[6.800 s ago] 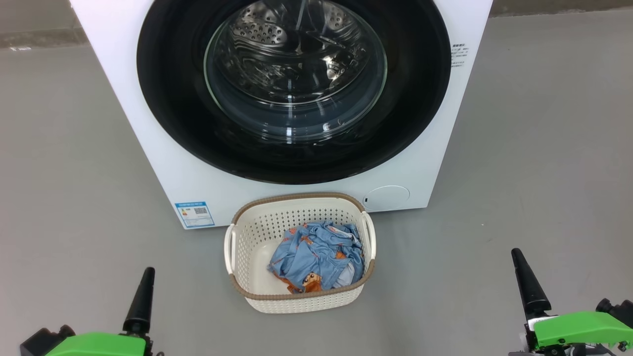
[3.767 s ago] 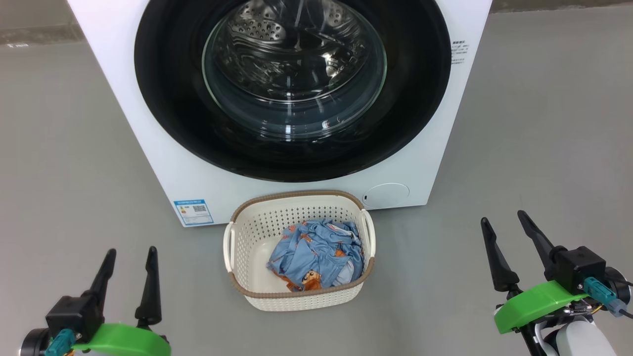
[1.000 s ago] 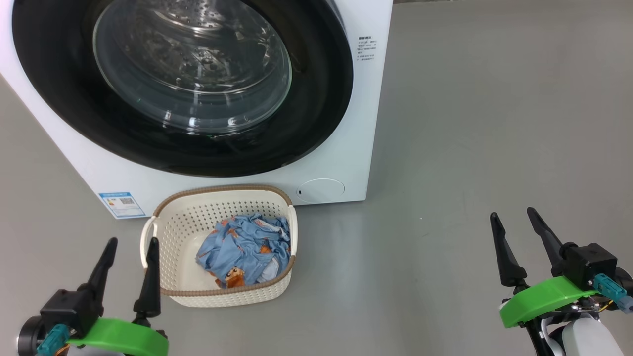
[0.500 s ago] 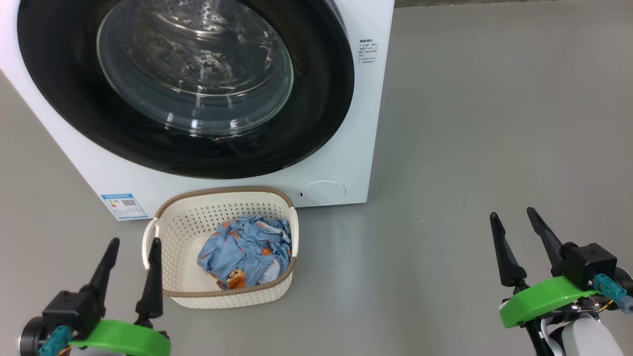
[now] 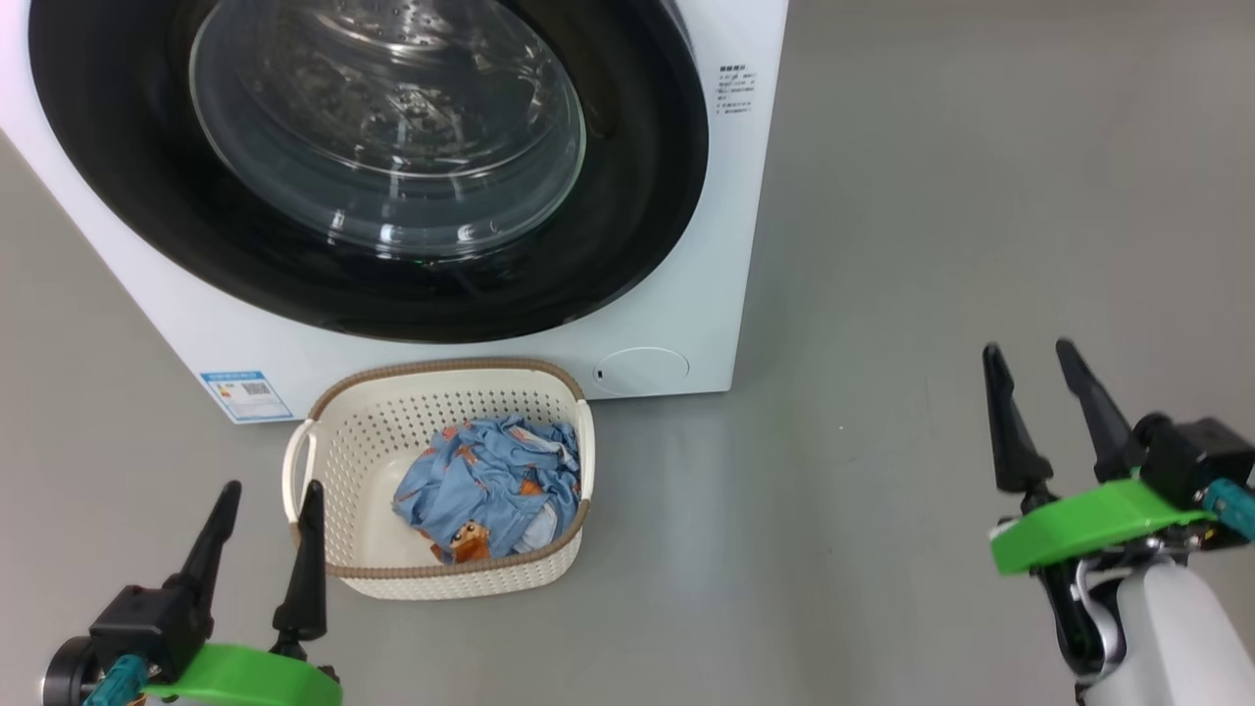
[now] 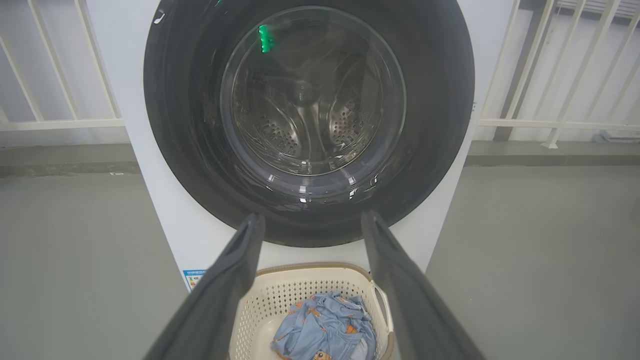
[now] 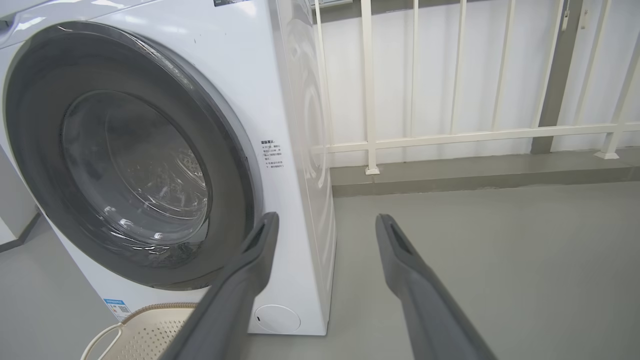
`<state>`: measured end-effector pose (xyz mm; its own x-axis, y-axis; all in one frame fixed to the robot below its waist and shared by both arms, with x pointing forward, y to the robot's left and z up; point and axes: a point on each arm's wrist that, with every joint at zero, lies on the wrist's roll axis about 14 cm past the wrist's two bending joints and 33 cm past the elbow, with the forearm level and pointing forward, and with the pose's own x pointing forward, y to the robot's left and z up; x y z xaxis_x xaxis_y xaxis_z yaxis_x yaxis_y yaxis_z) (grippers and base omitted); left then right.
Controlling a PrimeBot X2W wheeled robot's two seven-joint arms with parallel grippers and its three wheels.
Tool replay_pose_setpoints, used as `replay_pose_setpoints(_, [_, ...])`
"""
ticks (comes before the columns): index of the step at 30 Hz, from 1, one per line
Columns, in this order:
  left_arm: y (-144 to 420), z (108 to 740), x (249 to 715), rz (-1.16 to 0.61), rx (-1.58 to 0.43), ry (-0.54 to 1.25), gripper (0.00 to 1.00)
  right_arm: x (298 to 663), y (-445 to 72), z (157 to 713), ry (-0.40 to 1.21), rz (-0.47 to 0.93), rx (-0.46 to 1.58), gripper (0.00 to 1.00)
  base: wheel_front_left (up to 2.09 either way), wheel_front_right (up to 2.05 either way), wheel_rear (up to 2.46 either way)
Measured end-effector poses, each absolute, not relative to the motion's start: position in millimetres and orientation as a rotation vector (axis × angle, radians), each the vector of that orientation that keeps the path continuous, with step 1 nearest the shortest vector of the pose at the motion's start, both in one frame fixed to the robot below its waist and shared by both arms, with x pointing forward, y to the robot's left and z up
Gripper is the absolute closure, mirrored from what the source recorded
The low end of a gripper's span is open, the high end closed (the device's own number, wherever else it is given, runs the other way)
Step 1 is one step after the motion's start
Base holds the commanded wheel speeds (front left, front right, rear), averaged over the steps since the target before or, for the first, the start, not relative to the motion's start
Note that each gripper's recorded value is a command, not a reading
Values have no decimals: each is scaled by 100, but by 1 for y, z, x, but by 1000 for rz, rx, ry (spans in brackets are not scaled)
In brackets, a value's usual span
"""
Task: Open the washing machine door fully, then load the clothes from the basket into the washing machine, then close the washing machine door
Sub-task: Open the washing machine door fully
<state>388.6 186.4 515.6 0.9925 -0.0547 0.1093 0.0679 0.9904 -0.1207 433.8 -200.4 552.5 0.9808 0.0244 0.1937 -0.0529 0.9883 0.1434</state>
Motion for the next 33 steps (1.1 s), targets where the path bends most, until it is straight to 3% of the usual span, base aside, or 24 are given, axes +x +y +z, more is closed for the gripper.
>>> replay_pose_setpoints(7, [187, 507, 391, -58, -125, -80, 0, 459, -194, 586, -282, 60, 201, 0, 0, 0, 0])
replay_pose_setpoints(14, [188, 500, 392, -55, -126, -60, 0, 484, -201, 619, -377, 29, 432, 1, 0, 0, 0])
replay_pose_setpoints(15, [188, 498, 392, -54, -126, -56, 0, 487, -204, 619, -382, 20, 476, 26, 0, 0, 0])
replay_pose_setpoints(16, [189, 496, 391, -51, -126, -51, 0, 490, -206, 619, -384, 10, 509, 64, 0, 0, 0])
replay_pose_setpoints(17, [190, 495, 391, -49, -126, -47, 0, 493, -207, 617, -381, 4, 539, 85, 0, 0, 0])
replay_pose_setpoints(18, [190, 494, 391, -46, -125, -43, 0, 495, -209, 615, -377, -3, 567, 100, 0, 0, 0])
replay_pose_setpoints(33, [194, 482, 400, -34, -130, -13, 0, 535, -230, 586, -275, -98, 969, 100, 0, 0, 0])
